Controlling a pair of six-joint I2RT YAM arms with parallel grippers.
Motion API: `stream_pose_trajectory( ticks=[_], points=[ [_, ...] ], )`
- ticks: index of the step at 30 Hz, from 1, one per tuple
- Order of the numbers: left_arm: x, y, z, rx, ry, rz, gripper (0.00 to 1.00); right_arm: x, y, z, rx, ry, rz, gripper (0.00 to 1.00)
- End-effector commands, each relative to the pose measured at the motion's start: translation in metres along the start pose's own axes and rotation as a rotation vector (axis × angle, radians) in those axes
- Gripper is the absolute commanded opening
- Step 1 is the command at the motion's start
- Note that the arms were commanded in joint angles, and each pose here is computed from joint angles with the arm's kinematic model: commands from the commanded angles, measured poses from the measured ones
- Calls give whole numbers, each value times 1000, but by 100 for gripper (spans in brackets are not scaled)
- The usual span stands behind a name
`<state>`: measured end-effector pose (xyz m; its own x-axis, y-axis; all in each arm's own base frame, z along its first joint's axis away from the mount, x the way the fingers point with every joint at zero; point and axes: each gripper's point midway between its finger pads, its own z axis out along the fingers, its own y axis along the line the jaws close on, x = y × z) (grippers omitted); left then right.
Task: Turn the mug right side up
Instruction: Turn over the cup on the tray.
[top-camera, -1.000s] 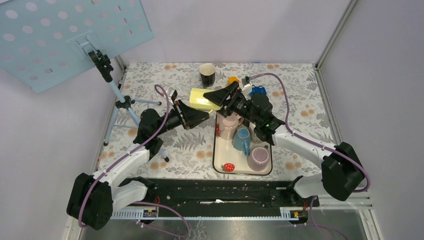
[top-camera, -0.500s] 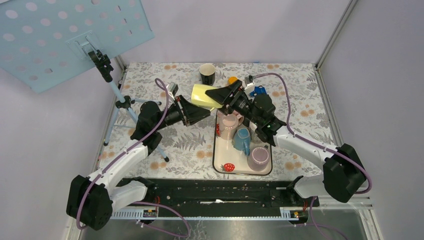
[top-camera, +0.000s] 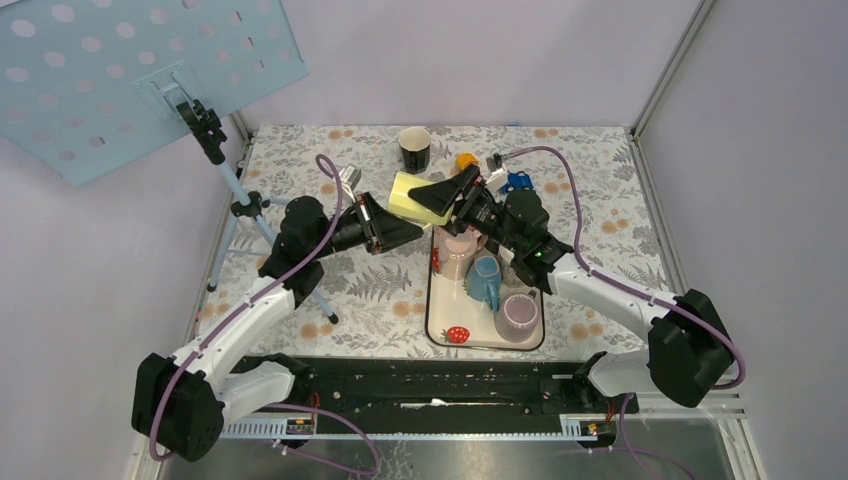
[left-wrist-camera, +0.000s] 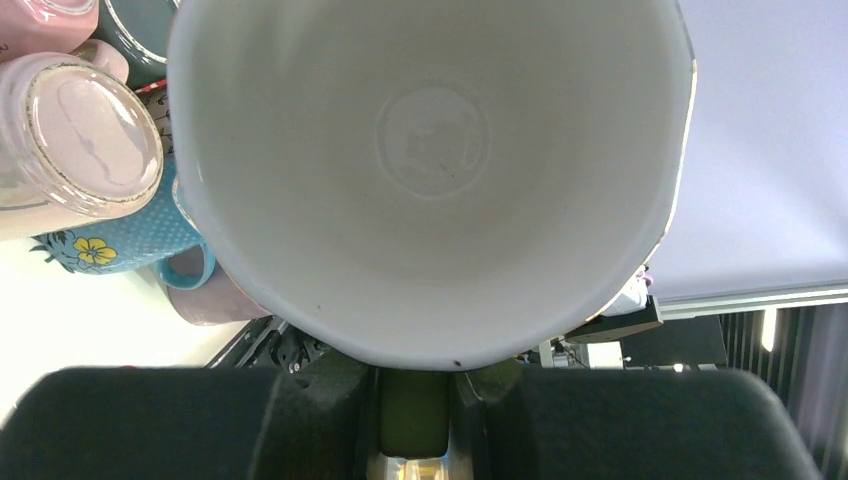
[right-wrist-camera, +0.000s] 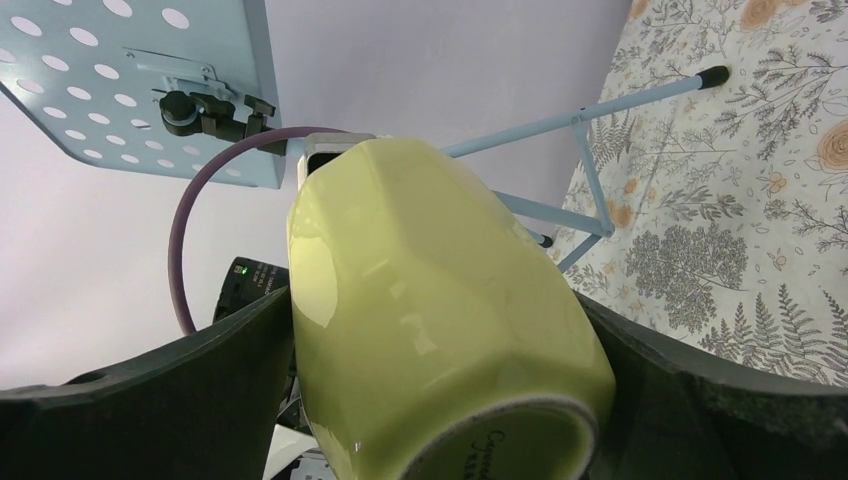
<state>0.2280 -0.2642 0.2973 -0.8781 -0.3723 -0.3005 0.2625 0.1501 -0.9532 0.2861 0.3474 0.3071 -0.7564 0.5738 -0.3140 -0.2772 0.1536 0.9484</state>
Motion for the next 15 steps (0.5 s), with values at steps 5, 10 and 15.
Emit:
stream_pose_trajectory(
  ticks=[5, 10, 15],
  points=[
    [-33, -46, -5, 98, -148, 149, 0, 8, 6, -15, -33, 15, -116, 100],
    [-41, -60, -13, 148, -184, 155, 0, 9, 11, -20, -57, 15, -125, 100],
    [-44, -69, -17, 177, -197, 151, 0, 11, 15, -22, -92, 21, -123, 100]
  ],
)
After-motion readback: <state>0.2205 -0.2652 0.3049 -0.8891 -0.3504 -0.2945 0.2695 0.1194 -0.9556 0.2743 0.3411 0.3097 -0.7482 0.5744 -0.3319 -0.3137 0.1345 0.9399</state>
